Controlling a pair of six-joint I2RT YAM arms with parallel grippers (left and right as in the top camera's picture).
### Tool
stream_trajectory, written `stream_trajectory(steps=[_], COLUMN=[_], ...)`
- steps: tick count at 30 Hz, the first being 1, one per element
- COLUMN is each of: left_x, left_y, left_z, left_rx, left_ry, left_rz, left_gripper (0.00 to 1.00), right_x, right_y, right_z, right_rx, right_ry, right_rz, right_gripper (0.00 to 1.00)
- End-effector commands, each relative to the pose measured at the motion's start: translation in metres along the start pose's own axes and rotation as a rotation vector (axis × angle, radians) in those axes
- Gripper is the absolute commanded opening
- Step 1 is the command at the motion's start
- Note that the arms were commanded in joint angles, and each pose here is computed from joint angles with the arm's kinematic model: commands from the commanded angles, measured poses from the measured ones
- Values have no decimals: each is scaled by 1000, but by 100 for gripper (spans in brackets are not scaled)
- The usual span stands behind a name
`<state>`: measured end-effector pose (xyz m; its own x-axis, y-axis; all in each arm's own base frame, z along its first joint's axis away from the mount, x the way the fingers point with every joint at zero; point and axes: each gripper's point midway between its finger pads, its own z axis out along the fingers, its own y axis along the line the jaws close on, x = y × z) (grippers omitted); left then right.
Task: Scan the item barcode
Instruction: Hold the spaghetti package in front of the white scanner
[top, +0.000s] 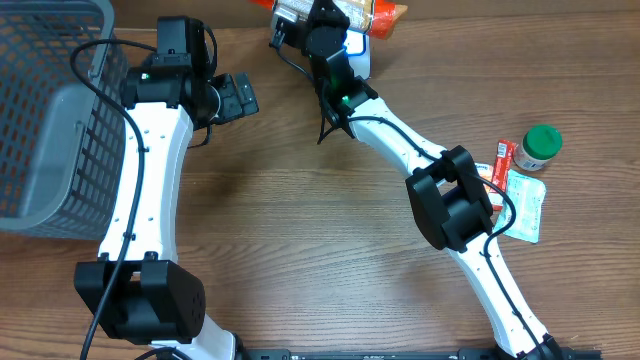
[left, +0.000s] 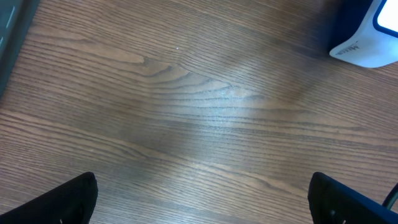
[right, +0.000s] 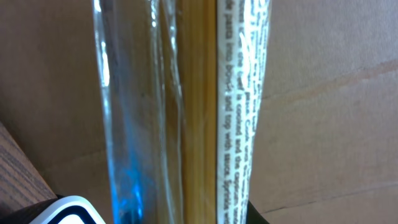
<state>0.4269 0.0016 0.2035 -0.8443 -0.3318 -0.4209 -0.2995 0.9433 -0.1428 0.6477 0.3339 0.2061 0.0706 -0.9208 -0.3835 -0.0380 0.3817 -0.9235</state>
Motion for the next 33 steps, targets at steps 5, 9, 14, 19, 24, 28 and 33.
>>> stream_trajectory(steps=[5, 9, 14, 19, 24, 28, 33], left_x=[-1, -1, -1, -1, -1, -1, -1], left_y=[0, 0, 0, 0, 0, 0, 0], left_z=[2, 2, 2, 3, 2, 2, 2], left_rx=[-6, -6, -6, -6, -6, -6, -6], left_ry=[1, 1, 1, 2, 1, 1, 1], left_rz=[14, 14, 14, 14, 14, 14, 14], left_gripper=[100, 100, 100, 100, 100, 100, 99], right_x=[-15, -11, -6, -1, 7, 8, 3], right_y=[-34, -27, -14, 3, 25, 29, 22], right_z=[-2, -1, 0, 2, 5, 6, 6], right_rx=[75, 46, 11, -10, -33, -29, -4], right_ry=[-30, -18, 2, 9, 18, 15, -6], right_rz=[94, 155, 174, 120, 35, 38, 58], right_gripper=[4, 3, 3, 3, 3, 3, 3])
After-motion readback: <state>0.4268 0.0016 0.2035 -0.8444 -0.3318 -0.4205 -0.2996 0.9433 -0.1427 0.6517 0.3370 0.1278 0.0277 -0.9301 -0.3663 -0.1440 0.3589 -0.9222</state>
